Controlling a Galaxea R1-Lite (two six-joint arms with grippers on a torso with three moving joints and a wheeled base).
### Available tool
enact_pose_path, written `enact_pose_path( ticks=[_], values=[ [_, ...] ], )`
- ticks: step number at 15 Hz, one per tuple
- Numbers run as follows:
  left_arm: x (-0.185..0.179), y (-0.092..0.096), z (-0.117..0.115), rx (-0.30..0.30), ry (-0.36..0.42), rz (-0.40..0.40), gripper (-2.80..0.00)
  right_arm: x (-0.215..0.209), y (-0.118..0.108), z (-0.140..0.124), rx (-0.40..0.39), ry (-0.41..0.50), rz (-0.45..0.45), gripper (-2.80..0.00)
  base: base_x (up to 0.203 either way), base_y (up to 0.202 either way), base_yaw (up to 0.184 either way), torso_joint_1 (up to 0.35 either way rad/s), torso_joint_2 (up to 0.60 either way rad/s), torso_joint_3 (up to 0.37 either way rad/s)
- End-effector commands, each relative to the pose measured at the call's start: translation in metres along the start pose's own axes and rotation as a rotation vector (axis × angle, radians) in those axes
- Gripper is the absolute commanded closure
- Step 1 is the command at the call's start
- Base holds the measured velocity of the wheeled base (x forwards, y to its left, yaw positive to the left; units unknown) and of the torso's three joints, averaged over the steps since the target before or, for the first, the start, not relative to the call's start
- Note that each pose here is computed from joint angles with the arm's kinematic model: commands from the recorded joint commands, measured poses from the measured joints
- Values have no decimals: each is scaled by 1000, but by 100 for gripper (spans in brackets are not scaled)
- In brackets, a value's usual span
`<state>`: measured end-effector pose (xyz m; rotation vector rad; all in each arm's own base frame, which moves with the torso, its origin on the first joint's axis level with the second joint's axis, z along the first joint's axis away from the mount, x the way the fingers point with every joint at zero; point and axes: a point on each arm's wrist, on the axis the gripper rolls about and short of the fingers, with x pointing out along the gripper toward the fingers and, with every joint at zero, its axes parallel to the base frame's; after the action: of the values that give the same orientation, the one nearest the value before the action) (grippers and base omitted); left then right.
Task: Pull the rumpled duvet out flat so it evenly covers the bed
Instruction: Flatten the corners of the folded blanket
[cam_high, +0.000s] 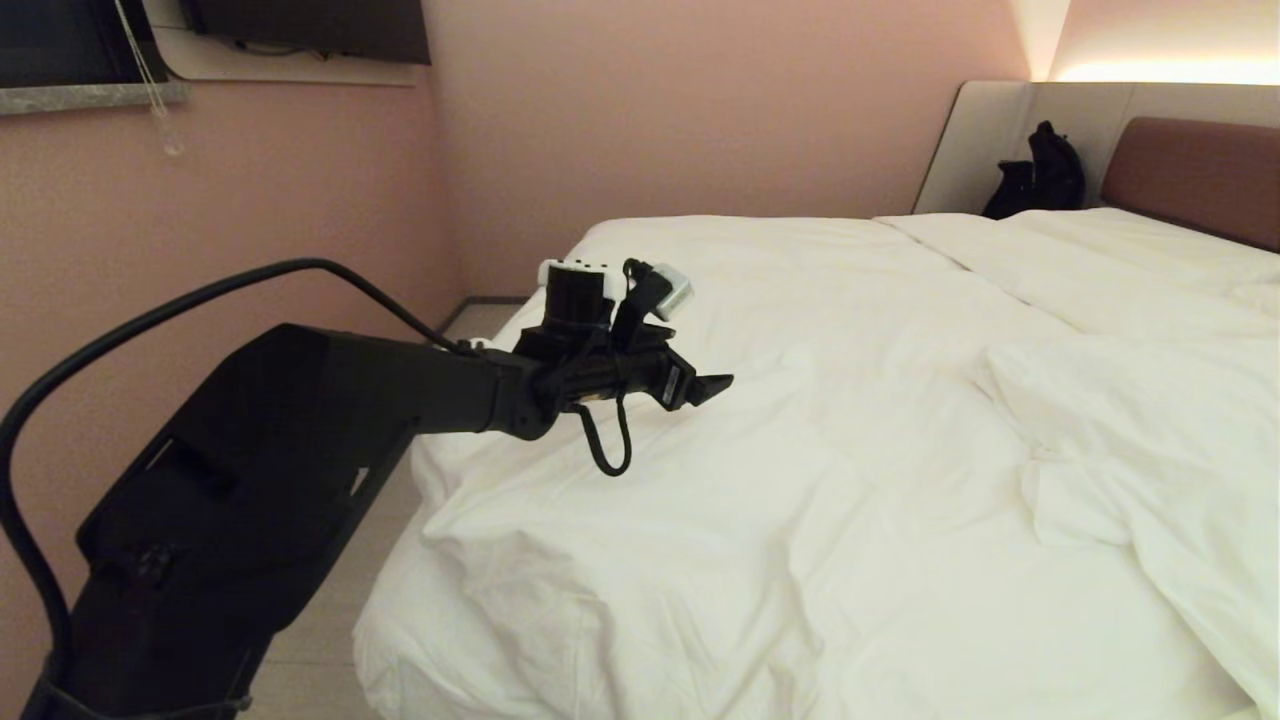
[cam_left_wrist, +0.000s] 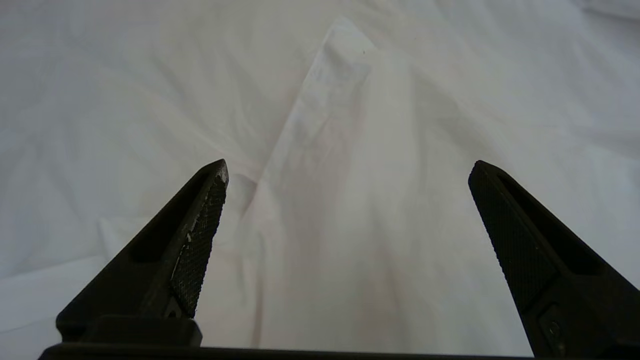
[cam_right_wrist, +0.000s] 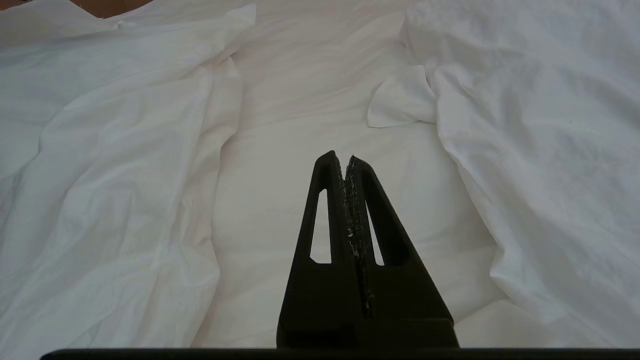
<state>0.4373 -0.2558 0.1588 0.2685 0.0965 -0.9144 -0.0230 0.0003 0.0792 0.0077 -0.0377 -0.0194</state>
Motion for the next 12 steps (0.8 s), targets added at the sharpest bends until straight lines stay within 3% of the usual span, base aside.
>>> enact_pose_path(
  ticks=[1, 4, 5, 12],
  values=[
    [10, -4, -7, -64, -2, -39, -280, 0, 0, 0, 0, 1, 0, 0, 0, 0, 0, 0, 0, 0],
    [19, -7, -8, -210, 1, -103, -280, 0, 0, 0, 0, 1, 0, 0, 0, 0, 0, 0, 0, 0],
    [20, -8, -11, -231, 10, -131, -280, 0, 0, 0, 0, 1, 0, 0, 0, 0, 0, 0, 0, 0],
    [33, -11, -42, -259, 67, -142, -280, 0, 0, 0, 1, 1, 0, 0, 0, 0, 0, 0, 0, 0]
  ],
)
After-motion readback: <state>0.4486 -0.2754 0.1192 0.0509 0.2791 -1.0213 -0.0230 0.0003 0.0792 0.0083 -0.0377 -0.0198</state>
